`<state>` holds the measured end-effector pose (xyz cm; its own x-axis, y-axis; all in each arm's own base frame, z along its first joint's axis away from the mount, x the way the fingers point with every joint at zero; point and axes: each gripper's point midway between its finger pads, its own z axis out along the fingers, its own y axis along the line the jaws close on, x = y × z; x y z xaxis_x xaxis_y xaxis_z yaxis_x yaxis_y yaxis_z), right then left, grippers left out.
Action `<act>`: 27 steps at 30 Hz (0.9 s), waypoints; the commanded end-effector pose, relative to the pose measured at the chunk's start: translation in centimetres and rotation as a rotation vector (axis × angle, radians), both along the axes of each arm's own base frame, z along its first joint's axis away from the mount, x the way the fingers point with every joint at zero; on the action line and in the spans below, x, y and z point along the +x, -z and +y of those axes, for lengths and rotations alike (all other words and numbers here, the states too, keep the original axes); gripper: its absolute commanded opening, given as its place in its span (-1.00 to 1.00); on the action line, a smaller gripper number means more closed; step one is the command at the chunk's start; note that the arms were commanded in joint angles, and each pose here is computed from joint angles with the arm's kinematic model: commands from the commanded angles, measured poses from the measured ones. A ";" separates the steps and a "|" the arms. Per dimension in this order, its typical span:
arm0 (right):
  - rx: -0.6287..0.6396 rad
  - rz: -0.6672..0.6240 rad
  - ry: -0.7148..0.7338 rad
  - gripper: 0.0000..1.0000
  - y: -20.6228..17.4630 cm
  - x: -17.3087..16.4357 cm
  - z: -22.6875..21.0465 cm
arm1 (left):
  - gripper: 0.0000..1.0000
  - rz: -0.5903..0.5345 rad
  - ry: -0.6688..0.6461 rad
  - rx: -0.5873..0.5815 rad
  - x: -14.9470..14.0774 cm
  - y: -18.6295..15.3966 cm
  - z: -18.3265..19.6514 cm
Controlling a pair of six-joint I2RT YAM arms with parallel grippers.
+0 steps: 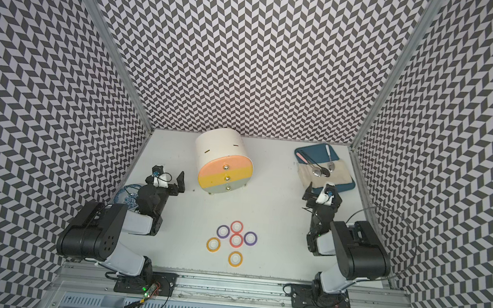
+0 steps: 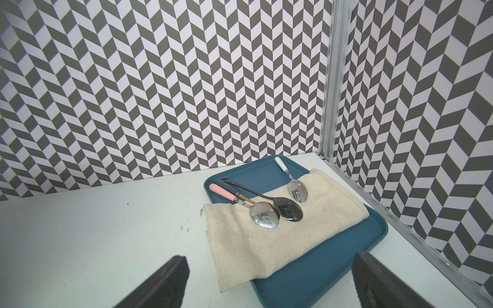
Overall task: Place the transparent tape into the drawer according to color
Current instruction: Open the drawer in the storage box.
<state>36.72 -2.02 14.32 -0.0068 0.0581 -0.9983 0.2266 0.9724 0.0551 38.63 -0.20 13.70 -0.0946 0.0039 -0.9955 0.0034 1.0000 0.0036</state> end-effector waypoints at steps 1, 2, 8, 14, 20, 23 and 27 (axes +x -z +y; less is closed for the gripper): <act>0.003 -0.052 -0.008 1.00 -1.3 0.0 0.1 | 1.00 -0.028 -0.022 0.005 0.1 -0.9 0.1; -0.004 -0.065 0.002 1.00 -1.8 -0.2 0.1 | 1.00 -0.033 -0.038 0.001 0.1 -1.2 0.3; -0.093 -0.056 0.008 1.00 -4.4 -0.3 2.1 | 1.00 0.047 -0.124 -0.053 1.0 -2.8 1.6; -0.041 0.041 -0.066 1.00 -6.5 2.0 5.9 | 1.00 0.071 -0.092 -0.114 1.4 -6.4 0.9; 0.070 0.124 -0.303 1.00 -9.2 3.3 11.1 | 1.00 0.055 0.116 -0.166 1.1 -11.2 -2.7; 0.176 0.132 -0.493 1.00 -11.6 2.6 14.5 | 1.00 0.046 0.254 -0.193 1.1 -13.4 -5.0; 0.238 0.098 -0.775 1.00 -14.6 -0.3 20.0 | 1.00 0.050 0.416 -0.231 1.5 -15.4 -7.7</act>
